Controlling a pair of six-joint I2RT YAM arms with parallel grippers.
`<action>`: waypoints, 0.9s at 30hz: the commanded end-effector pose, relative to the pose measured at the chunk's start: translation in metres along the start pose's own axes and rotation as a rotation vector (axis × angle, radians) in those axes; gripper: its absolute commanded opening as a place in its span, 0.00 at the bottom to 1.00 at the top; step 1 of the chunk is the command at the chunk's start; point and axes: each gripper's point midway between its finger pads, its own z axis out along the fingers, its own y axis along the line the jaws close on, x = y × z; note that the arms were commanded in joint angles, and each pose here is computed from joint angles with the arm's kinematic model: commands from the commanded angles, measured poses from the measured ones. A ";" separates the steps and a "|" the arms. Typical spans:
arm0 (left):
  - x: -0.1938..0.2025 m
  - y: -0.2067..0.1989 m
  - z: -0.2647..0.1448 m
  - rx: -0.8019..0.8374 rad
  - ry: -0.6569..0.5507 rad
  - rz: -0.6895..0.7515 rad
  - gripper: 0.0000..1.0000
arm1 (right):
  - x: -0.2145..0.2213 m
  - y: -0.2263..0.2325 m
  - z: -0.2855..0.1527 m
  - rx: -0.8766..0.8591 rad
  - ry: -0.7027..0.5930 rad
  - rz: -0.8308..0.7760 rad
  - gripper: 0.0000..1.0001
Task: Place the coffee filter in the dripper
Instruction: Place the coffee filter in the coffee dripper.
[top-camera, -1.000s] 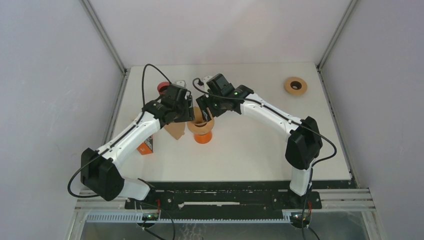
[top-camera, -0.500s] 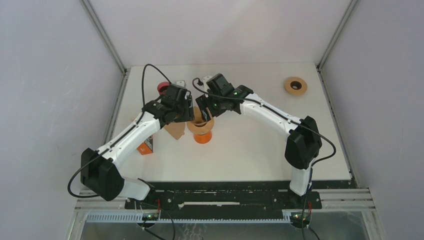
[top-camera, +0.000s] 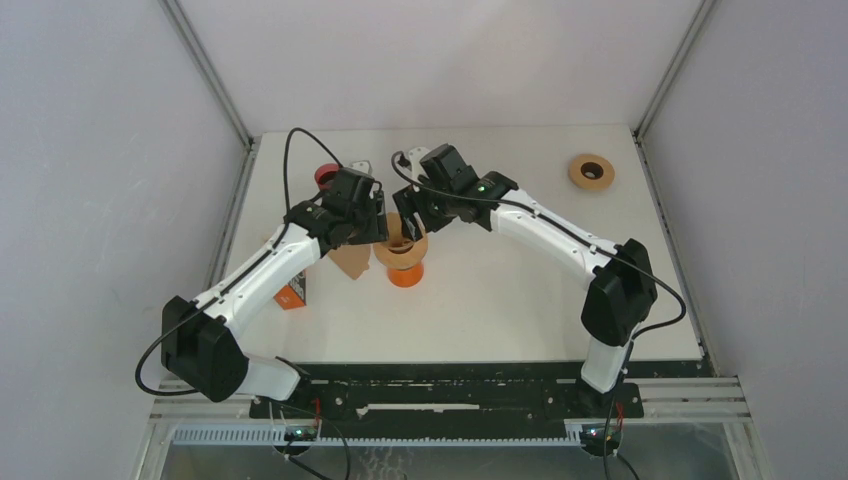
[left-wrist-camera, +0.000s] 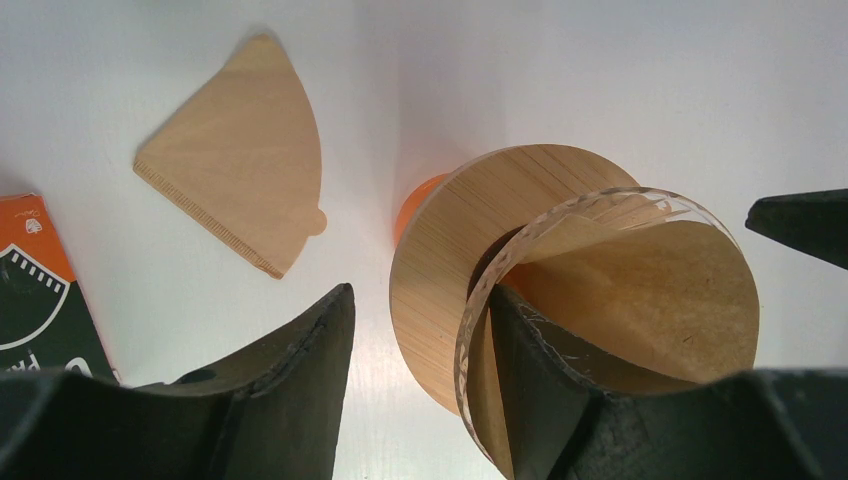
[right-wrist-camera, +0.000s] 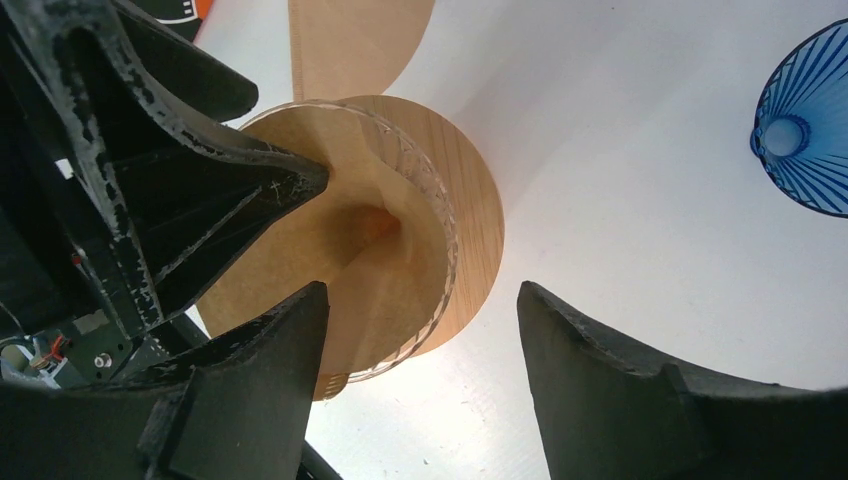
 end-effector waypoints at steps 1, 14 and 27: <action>-0.002 0.006 -0.003 -0.015 -0.018 0.000 0.57 | -0.018 0.005 -0.019 -0.022 -0.093 0.009 0.78; -0.004 0.004 -0.003 -0.010 -0.020 0.000 0.58 | -0.006 -0.003 -0.015 -0.013 -0.076 0.023 0.78; -0.009 -0.001 -0.007 0.010 -0.031 -0.006 0.59 | -0.040 0.011 -0.048 -0.054 -0.209 0.004 0.78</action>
